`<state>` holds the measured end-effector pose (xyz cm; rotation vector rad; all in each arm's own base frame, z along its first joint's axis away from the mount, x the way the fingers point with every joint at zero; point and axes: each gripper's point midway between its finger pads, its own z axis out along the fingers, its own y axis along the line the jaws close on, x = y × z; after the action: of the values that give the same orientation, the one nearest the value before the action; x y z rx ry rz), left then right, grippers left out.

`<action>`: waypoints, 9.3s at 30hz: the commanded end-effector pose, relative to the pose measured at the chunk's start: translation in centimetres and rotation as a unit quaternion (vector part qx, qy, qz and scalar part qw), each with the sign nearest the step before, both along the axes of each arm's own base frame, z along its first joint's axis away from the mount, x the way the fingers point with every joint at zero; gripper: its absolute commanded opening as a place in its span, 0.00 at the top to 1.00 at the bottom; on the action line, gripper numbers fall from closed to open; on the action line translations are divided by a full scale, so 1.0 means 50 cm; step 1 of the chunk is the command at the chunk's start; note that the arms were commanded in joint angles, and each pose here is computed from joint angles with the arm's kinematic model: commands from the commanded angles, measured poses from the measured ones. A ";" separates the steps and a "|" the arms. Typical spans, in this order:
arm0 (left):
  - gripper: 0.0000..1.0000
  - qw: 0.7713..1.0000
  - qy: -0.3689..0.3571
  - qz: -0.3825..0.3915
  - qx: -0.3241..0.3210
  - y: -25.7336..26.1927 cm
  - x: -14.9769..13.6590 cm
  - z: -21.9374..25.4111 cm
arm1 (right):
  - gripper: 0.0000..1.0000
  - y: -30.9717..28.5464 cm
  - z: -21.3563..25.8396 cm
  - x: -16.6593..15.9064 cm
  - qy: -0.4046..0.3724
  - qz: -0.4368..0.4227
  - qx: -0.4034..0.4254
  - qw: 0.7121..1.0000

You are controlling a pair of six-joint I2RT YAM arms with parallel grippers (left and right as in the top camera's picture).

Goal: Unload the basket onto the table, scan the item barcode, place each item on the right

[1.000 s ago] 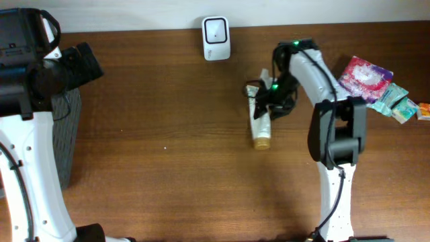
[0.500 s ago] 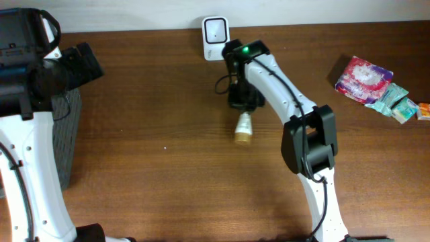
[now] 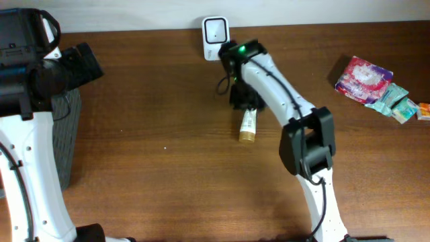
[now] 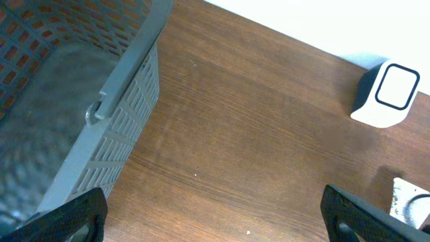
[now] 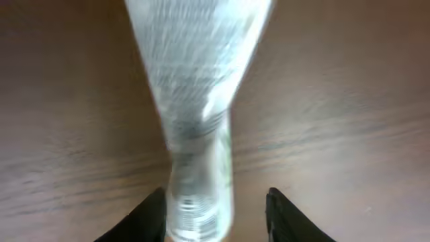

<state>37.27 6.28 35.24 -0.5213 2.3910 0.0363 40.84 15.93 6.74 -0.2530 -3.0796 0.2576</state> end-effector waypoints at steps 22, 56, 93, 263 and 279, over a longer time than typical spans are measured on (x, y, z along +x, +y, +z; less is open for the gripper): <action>0.01 1.000 -0.006 0.005 0.000 0.003 -0.004 0.008 | 0.61 0.044 -0.110 0.041 0.041 0.022 0.297 0.954; 0.01 1.000 -0.006 0.005 0.000 0.003 -0.004 0.008 | 0.96 0.278 0.472 0.061 -0.222 0.339 0.577 0.709; 0.01 1.000 -0.006 0.005 0.000 0.003 -0.004 0.008 | 0.25 -0.045 -0.024 0.092 -0.077 0.082 0.108 0.988; 0.01 1.000 -0.006 0.005 0.000 0.003 -0.004 0.008 | 0.01 -0.260 0.306 -0.375 -0.655 0.136 0.095 0.737; 0.01 1.000 -0.006 0.005 0.000 0.003 -0.004 0.008 | 0.01 -0.295 0.279 -0.351 -0.709 0.123 0.052 0.693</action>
<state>37.29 6.28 35.26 -0.5209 2.3899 0.0357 23.13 1.45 20.84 0.0501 -4.6447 -0.3632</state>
